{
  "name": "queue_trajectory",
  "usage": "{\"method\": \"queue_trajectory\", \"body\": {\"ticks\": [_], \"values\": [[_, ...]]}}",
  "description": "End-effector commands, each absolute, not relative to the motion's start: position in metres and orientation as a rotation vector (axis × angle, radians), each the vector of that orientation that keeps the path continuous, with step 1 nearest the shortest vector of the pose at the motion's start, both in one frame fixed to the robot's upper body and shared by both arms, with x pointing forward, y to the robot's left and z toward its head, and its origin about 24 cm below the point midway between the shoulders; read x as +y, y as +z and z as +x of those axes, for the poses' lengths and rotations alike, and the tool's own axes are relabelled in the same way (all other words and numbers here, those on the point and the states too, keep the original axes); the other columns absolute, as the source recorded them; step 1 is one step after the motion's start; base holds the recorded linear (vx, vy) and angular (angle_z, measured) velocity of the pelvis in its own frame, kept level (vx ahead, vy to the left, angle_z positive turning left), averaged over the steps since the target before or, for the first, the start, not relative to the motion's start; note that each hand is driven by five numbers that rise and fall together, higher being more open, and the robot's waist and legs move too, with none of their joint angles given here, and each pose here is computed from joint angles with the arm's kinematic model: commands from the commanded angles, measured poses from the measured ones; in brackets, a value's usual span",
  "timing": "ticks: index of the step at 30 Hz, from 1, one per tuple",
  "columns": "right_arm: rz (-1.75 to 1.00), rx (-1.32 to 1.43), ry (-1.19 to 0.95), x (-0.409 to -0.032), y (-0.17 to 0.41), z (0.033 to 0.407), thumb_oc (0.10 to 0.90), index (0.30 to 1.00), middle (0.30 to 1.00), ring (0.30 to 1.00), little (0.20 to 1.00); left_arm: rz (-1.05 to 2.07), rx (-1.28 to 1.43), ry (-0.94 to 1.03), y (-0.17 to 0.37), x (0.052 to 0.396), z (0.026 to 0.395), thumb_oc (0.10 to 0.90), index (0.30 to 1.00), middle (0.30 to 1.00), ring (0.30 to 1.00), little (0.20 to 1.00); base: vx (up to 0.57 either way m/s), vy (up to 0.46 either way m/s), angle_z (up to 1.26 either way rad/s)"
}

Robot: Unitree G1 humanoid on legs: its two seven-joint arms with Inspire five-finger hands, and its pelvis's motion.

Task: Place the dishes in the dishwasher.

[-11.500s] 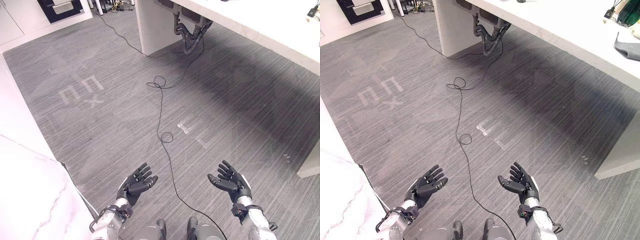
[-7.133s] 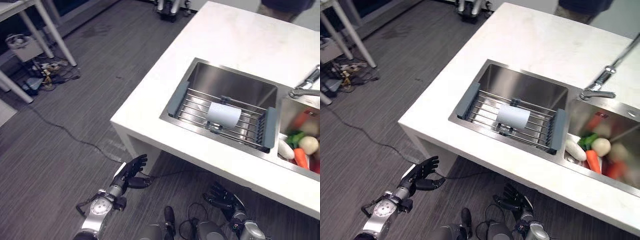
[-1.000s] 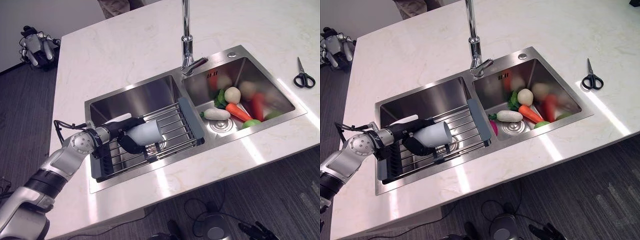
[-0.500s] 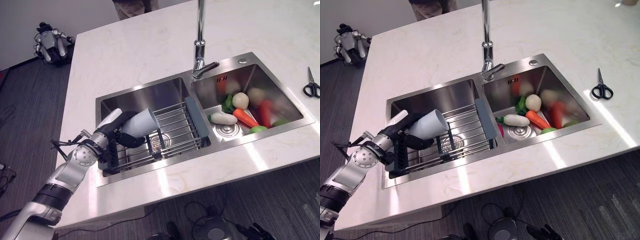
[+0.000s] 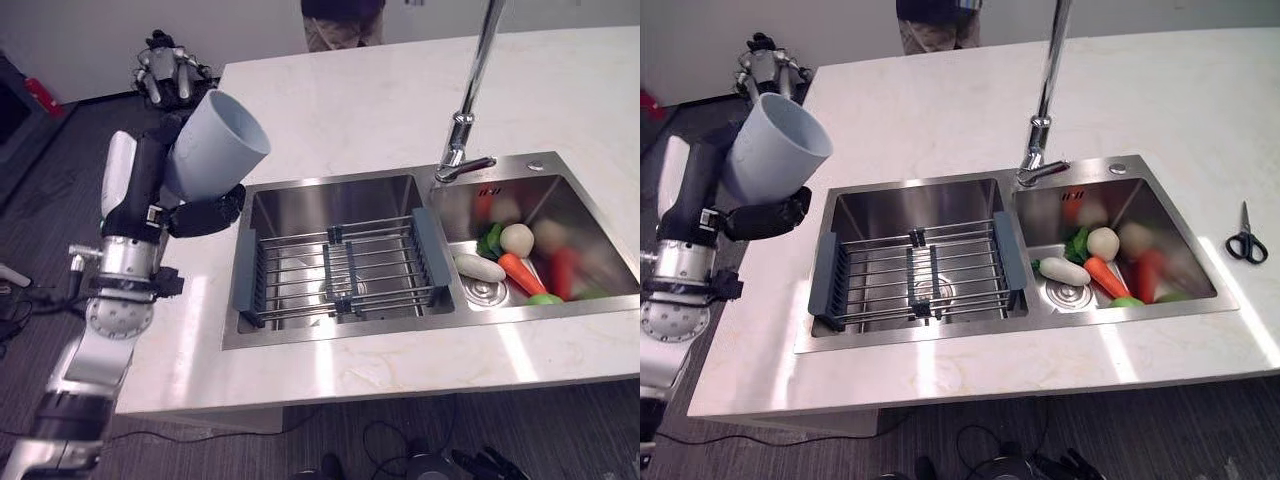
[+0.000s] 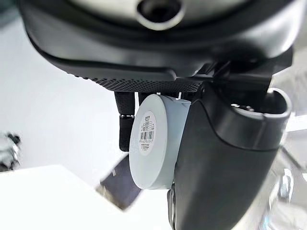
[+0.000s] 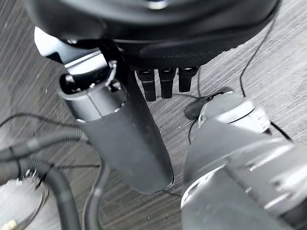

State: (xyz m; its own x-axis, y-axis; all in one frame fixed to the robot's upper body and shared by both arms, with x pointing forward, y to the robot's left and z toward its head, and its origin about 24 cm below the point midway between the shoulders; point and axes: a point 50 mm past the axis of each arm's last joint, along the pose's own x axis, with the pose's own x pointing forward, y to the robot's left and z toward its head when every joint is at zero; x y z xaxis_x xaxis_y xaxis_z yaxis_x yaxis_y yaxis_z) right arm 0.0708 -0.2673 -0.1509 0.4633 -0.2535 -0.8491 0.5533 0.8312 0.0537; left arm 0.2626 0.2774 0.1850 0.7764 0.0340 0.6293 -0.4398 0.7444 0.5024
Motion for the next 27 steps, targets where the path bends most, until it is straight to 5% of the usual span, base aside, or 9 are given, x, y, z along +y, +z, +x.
{"method": "queue_trajectory", "body": {"ticks": [1, 16, 27], "values": [[0.328, 0.955, -0.549, -0.273, -0.150, 0.061, 0.800, 0.900, 0.900, 0.900, 0.900, 0.487, -1.036, 0.539, 0.243, 0.294, 0.235, 0.400, 0.300, 0.300, 0.300, 0.300, 0.00, -0.028, 0.19], [0.240, 1.010, -0.321, -0.255, -0.154, 0.065, 0.800, 0.900, 0.900, 0.900, 0.900, 0.247, -1.062, 0.911, 0.179, 0.321, 0.176, 0.400, 0.300, 0.300, 0.300, 0.300, 0.01, -0.072, 0.29], [0.290, 0.939, -0.302, -0.248, -0.149, 0.091, 0.800, 0.900, 0.900, 0.900, 0.900, 0.072, -0.983, 0.882, 0.169, 0.317, 0.198, 0.400, 0.300, 0.300, 0.300, 0.300, -0.12, -0.006, 1.02]]}}
